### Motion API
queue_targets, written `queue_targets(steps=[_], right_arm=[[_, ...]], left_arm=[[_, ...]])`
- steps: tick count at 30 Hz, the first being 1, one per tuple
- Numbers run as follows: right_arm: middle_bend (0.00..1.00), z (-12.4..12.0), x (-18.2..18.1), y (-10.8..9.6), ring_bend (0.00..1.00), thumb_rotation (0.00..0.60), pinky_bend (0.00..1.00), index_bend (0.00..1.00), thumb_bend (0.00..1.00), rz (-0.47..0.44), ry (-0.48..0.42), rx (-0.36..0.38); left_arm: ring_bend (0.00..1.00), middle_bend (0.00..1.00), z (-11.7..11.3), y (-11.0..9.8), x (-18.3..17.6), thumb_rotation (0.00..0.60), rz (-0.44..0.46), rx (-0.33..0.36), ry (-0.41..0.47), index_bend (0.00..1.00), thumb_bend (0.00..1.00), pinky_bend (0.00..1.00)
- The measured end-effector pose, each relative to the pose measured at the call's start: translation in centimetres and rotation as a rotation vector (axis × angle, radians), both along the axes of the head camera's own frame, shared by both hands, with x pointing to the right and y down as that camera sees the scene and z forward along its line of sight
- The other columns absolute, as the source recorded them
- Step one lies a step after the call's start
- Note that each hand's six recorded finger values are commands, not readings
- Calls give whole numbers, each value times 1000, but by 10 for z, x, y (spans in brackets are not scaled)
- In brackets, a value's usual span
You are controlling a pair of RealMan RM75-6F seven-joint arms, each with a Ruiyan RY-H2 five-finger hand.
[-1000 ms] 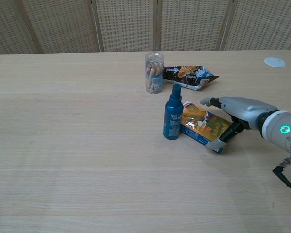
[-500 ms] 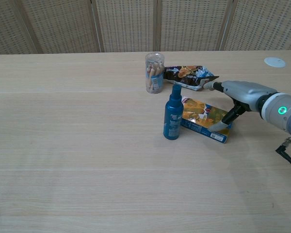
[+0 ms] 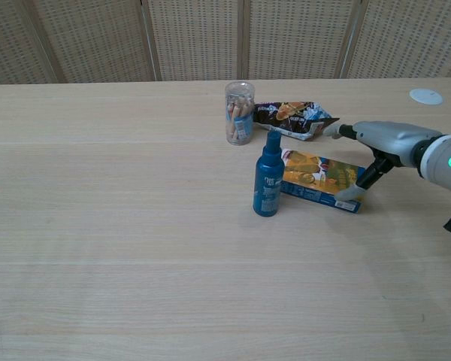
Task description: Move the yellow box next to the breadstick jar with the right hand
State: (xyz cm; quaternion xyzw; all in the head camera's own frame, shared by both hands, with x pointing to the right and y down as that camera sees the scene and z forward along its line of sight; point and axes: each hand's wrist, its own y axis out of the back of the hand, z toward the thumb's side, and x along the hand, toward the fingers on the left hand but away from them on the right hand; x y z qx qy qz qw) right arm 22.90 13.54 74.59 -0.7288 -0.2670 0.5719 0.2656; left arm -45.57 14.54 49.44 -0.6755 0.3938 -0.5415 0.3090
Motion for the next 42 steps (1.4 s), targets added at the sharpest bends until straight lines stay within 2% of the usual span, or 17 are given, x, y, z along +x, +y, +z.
queue_targets(steps=[5,11,16,22,24,27,31,37,42], right_arm=[[0,2,-10,9,0,507,0,0,0,-31,-5,-30],[0,13,-12,8,0,511,0,0,0,-27,5,-51],[0,17,-15,4,0,599,0,0,0,-17,-2,-47],[0,20,-18,0,0,600,1,0,0,-11,-25,-25],[8,20,-18,-1,0,600,52,0,0,-8,-32,-22],[66,21,-18,-3,14,600,195,0,0,-3,-35,-19],[161,21,-19,-5,146,600,357,0,0,4,-42,-18],[321,21,-19,-10,287,600,477,6,5,15,-46,-5],[421,20,-19,-12,374,600,540,93,25,18,-42,-3]], left_arm=[[0,27,-1,1,-2,600,-6,4,5,36,322,0],[0,28,-2,3,-7,600,-17,4,0,36,321,0],[0,27,-2,4,-10,600,-22,1,-2,36,321,0],[0,27,-3,3,-8,600,-18,6,-1,35,323,0],[0,27,-3,3,-9,600,-19,5,-3,36,323,0],[0,27,-3,3,-9,600,-20,3,-5,35,322,0],[0,28,-2,3,-8,600,-20,0,-5,36,323,0],[0,27,-2,2,-8,600,-18,0,-7,36,322,0],[0,27,-1,2,-8,600,-20,0,-7,36,323,0]])
